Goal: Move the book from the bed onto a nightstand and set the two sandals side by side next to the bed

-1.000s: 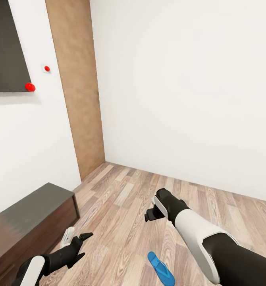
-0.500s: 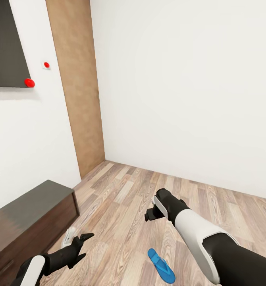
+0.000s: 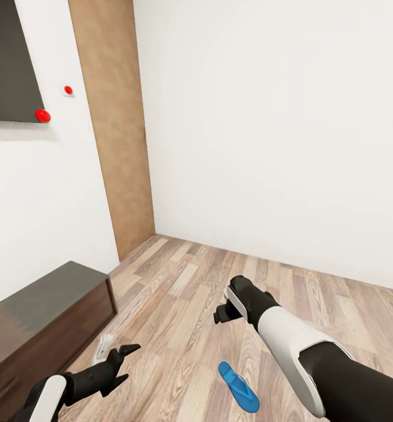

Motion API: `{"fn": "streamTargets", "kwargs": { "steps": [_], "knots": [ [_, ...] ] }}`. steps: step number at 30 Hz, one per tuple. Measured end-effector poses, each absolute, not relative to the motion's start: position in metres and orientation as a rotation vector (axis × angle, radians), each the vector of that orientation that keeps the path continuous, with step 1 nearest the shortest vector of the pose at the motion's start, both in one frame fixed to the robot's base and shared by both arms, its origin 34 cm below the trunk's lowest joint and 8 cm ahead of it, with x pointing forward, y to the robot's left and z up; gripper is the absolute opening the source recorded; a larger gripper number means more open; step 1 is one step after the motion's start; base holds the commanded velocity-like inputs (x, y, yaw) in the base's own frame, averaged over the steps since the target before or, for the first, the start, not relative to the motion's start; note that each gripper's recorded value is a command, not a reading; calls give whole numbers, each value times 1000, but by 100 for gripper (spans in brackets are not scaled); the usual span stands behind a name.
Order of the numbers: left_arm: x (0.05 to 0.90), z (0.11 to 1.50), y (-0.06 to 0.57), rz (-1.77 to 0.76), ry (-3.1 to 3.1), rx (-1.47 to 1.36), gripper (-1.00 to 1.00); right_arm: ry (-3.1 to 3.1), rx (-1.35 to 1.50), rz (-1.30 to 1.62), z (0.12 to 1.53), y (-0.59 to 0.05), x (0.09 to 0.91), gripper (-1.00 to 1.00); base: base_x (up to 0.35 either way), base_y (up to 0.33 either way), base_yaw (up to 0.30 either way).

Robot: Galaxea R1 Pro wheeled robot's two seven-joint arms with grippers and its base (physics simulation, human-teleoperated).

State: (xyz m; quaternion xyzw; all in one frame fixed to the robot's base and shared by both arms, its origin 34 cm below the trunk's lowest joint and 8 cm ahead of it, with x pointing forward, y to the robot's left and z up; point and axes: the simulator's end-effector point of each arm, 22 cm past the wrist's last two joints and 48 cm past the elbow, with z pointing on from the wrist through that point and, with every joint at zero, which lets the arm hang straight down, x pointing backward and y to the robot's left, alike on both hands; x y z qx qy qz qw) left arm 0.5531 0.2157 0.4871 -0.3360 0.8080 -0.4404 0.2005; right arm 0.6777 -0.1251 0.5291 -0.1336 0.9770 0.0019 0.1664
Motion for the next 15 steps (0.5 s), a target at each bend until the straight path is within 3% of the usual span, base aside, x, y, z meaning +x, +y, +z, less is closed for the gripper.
{"fn": "streamTargets", "kwargs": {
  "steps": [15],
  "knots": [
    [545,455,220,-1224,2261,-934,100,2733,-525,0,517,-112,681,100,0,0,0]
  ]
}}
